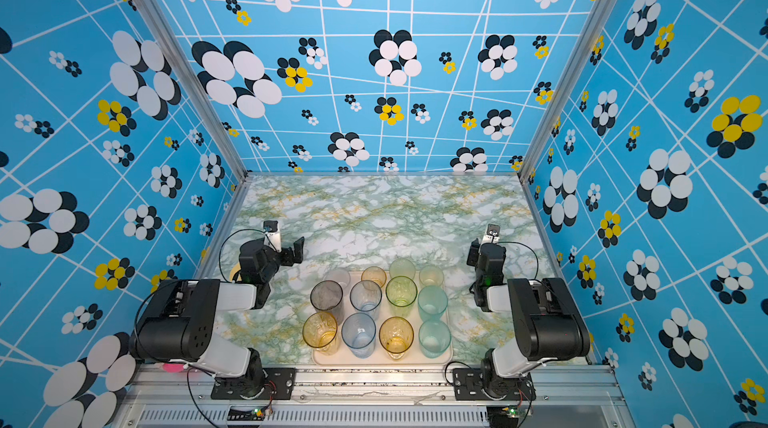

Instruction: Place the glasses into the tray

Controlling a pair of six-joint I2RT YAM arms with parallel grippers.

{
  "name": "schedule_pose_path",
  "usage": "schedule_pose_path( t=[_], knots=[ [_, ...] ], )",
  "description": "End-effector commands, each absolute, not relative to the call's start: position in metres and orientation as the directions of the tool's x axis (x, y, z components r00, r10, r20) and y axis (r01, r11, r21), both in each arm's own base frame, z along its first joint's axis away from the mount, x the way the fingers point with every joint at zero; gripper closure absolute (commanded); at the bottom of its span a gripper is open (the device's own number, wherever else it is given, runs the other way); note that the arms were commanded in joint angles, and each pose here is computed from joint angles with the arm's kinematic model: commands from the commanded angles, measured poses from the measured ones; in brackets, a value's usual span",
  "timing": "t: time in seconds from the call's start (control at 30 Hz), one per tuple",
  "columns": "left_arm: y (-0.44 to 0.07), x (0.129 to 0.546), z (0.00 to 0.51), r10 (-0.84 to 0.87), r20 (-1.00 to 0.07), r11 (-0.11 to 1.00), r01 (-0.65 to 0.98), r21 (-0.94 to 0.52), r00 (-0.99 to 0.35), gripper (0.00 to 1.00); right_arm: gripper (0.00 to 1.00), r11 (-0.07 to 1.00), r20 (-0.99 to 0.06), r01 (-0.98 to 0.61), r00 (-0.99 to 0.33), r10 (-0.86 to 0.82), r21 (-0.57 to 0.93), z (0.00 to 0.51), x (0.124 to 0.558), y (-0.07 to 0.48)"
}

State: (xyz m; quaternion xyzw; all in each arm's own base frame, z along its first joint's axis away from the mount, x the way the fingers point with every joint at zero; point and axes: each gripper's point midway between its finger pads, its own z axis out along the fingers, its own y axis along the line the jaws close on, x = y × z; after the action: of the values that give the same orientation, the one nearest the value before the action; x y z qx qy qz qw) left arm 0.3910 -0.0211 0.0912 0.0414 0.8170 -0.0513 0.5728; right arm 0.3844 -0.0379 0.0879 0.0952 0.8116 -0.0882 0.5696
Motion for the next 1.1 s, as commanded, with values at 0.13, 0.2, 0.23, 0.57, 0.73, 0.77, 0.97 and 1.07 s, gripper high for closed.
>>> schedule_pose_path(
  t=[0.13,0.2,0.23,0.57,0.73,0.77,0.97,1.07],
  knots=[
    [-0.0163,0.3977,0.0951,0.0,-0.942,0.994,0.1,-0.036,-0.337,0.01,0.01,0.969,-0.95,0.245,-0.307,0.059,-0.019,0.0964,0.3909,-0.0363],
    [-0.0165,0.3978,0.0951,0.002,-0.942,0.995,0.099,-0.033,-0.337,0.01,0.01,0.97,-0.95,0.244,-0.307,0.058,-0.02,0.0962,0.3907,-0.0363],
    [-0.0164,0.3976,0.0948,0.003,-0.941,0.995,0.097,-0.032,-0.338,0.01,0.01,0.97,-0.95,0.244,-0.307,0.058,-0.02,0.0963,0.3909,-0.0363],
    [-0.0166,0.3975,0.0951,0.014,-0.942,0.996,0.089,-0.017,-0.335,0.01,0.01,0.97,-0.949,0.244,-0.311,0.058,-0.021,0.0958,0.3908,-0.0363],
    [-0.0176,0.3969,0.0952,0.025,-0.943,0.997,0.083,-0.003,-0.332,0.01,0.01,0.97,-0.949,0.243,-0.311,0.058,-0.021,0.096,0.3909,-0.0361],
    [-0.0177,0.3972,0.0955,0.026,-0.943,0.997,0.083,-0.002,-0.331,0.01,0.01,0.969,-0.949,0.244,-0.31,0.058,-0.021,0.0961,0.3908,-0.0364],
    [-0.0169,0.398,0.095,0.022,-0.942,0.997,0.079,-0.005,-0.334,0.01,0.01,0.97,-0.949,0.244,-0.31,0.058,-0.021,0.096,0.3908,-0.0363],
    [-0.0167,0.3981,0.0949,0.021,-0.942,0.997,0.078,-0.006,-0.336,0.01,0.01,0.969,-0.95,0.244,-0.308,0.058,-0.02,0.0967,0.391,-0.0364]
  ],
)
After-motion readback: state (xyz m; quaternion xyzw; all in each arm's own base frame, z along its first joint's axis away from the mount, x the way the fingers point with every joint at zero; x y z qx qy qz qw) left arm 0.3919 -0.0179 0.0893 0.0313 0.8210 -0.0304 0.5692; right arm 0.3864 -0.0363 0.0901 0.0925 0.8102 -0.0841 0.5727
